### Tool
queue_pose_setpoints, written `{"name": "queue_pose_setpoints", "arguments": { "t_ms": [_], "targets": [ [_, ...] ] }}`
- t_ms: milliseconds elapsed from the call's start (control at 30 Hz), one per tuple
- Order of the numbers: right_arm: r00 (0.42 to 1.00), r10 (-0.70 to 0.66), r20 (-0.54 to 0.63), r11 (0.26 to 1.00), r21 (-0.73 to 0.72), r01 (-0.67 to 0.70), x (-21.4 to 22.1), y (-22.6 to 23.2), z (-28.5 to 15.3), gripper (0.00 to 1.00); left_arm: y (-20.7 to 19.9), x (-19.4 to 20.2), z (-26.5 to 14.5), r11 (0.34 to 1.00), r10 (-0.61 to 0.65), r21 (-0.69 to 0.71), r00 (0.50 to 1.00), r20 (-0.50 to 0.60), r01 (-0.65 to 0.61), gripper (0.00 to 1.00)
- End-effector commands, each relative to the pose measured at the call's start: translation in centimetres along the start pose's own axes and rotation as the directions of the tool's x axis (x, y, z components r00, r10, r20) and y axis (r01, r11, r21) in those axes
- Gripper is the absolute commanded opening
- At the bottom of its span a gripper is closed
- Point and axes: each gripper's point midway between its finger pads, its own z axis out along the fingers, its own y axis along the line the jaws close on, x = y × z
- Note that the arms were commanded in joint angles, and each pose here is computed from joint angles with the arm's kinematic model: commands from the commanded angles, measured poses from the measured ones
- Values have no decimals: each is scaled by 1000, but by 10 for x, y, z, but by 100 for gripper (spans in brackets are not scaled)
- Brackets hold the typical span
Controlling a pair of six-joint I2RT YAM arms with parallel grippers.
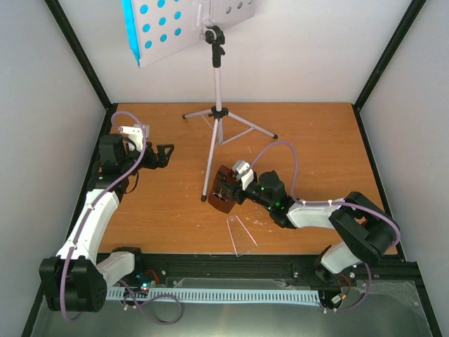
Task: Pack up the instrument practice props
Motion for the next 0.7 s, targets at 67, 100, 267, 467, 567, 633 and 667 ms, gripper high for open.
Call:
{"name": "queue_pose_setpoints", "arguments": {
  "t_ms": [67, 100, 267, 467, 567, 633, 667],
  "targets": [
    [999, 40, -25, 997, 64, -38, -1, -11, 5, 61, -2, -5, -2, 999, 35, 13, 999, 18, -35, 100],
    [999, 42, -28, 997, 65, -40, -1, -11, 5, 61, -2, -6, -2, 999, 34, 13, 999, 18, -34, 99],
    [998, 57, -37, 996, 74, -54, -1, -13, 5, 62, -3, -6, -2, 999, 36, 17, 999, 20, -36, 100],
    [997, 69, -33, 995, 76, -66, -2, -13, 5, 61, -3, -6, -2, 999, 36, 16, 999, 20, -37, 100],
    [997, 74, -31, 995, 72, -72, -1, -12, 6, 61, -3, -5, -2, 999, 36, 18, 999, 19, -36, 99],
    [996, 77, -32, 995, 72, -75, 0, -12, 6, 60, -3, -6, -2, 999, 36, 18, 999, 19, -36, 99],
    [996, 80, -32, 994, 72, -77, 0, -12, 6, 60, -3, -5, -2, 999, 35, 17, 999, 19, -35, 100]
  ]
}}
